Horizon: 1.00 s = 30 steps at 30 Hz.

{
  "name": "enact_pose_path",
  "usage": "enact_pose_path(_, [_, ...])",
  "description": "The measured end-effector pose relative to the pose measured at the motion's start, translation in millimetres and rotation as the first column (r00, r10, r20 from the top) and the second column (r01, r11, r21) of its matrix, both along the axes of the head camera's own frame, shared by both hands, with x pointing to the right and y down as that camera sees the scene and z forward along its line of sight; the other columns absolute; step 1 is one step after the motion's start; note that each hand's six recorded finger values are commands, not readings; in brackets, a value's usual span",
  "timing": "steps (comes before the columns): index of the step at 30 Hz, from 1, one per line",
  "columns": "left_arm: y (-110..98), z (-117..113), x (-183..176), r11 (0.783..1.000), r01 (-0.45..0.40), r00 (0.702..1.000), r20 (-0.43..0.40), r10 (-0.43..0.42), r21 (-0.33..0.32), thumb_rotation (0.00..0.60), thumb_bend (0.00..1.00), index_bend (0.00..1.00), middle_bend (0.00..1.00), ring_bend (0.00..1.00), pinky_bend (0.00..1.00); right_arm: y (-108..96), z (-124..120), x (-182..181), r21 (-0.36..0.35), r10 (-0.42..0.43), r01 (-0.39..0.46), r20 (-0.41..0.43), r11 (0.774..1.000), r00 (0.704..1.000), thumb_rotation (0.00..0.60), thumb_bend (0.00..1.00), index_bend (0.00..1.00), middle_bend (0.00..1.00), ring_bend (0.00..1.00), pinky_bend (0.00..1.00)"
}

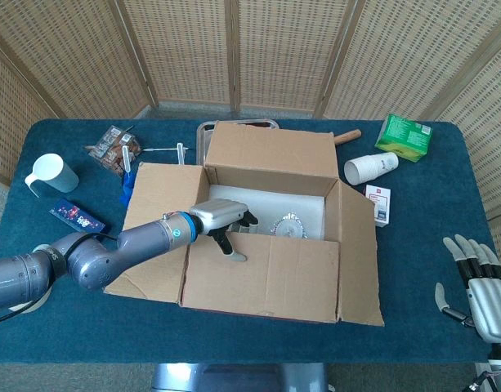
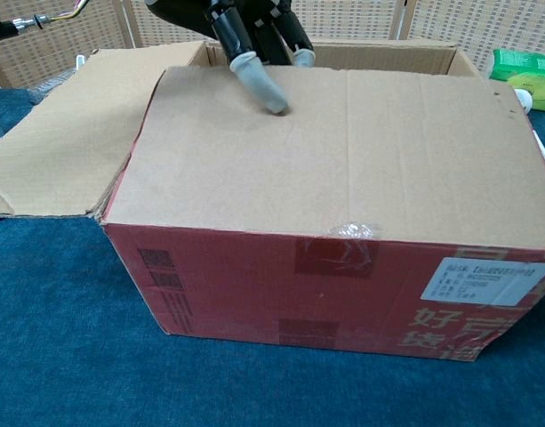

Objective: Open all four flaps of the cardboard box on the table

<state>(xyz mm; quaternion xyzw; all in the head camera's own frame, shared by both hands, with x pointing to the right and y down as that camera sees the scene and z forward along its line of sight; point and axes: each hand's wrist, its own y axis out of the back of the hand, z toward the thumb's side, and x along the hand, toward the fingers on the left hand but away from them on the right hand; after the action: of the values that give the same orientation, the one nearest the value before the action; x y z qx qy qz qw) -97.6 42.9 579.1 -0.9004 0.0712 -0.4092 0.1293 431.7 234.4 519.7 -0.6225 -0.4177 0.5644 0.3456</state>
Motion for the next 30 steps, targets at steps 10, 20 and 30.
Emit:
enact_pose_path(10, [2.0, -2.7, 7.2, 0.998, 0.047, 0.997, -0.061, -0.049, -0.031, 0.466, 0.00, 0.60, 0.60, 0.55, 0.53, 0.0, -0.4, -0.3, 0.000, -0.002, 0.002, 0.002, 1.000, 1.000, 0.268, 0.53, 0.00, 0.00, 0.00, 0.00])
enact_pose_path(20, [3.8, -1.0, 9.1, 0.992, 0.101, 0.990, -0.089, -0.108, -0.078, 0.435, 0.00, 0.67, 0.59, 0.52, 0.47, 0.7, -0.2, -1.8, -0.002, -0.007, 0.007, 0.004, 1.000, 1.000, 0.272, 0.53, 0.00, 0.00, 0.00, 0.00])
enact_pose_path(30, [11.8, -12.2, 21.0, 0.953, 0.168, 0.968, -0.140, -0.208, -0.252, 0.432, 0.00, 0.72, 0.58, 0.51, 0.49, 1.5, 3.0, -3.5, -0.013, -0.012, 0.012, 0.004, 1.000, 1.000, 0.269, 0.52, 0.00, 0.00, 0.00, 0.00])
